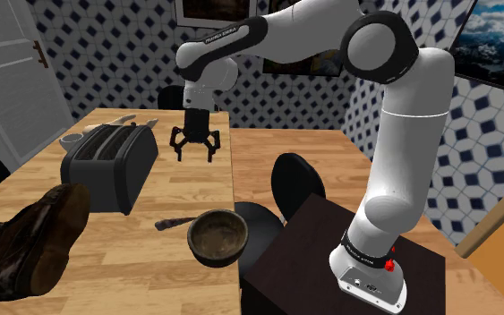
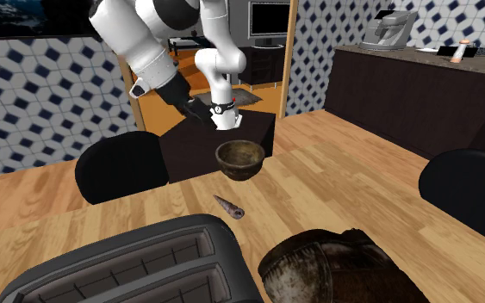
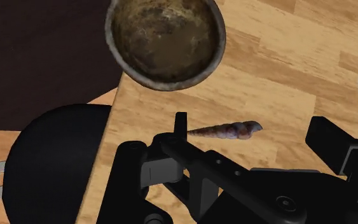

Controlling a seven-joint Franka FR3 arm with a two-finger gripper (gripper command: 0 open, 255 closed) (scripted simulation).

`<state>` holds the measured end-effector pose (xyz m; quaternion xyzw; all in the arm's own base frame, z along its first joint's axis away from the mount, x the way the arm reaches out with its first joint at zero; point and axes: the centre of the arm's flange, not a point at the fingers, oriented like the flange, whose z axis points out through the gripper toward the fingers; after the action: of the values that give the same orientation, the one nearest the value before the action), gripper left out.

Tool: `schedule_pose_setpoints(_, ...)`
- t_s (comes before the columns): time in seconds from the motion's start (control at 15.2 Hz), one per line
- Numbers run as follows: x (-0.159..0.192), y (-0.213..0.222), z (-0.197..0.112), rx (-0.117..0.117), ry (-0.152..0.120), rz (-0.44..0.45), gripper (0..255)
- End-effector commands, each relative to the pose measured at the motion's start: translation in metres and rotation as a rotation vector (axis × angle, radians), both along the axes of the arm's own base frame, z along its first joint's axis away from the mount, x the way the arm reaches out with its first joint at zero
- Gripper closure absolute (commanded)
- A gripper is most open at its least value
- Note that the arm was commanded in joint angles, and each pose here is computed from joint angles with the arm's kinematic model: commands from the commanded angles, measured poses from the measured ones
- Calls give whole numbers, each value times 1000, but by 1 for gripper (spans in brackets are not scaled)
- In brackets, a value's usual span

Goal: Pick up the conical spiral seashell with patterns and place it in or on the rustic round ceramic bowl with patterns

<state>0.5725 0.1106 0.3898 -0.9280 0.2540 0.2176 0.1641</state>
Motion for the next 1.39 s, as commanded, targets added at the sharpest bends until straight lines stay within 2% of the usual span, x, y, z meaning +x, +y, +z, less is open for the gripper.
schedule_pose_setpoints(0.0, 17, 7, -25, 33, 54, -55, 0)
schedule_pose_setpoints(0.53, 68, 32, -128, 160, 262, -264, 0)
schedule_pose_setpoints(0.99, 100, 57, -223, 271, 444, -448, 0)
schedule_pose_setpoints(1.06, 103, 61, -233, 283, 463, -467, 0)
schedule_pose_setpoints(1.32, 95, 77, -244, 283, 463, -467, 0)
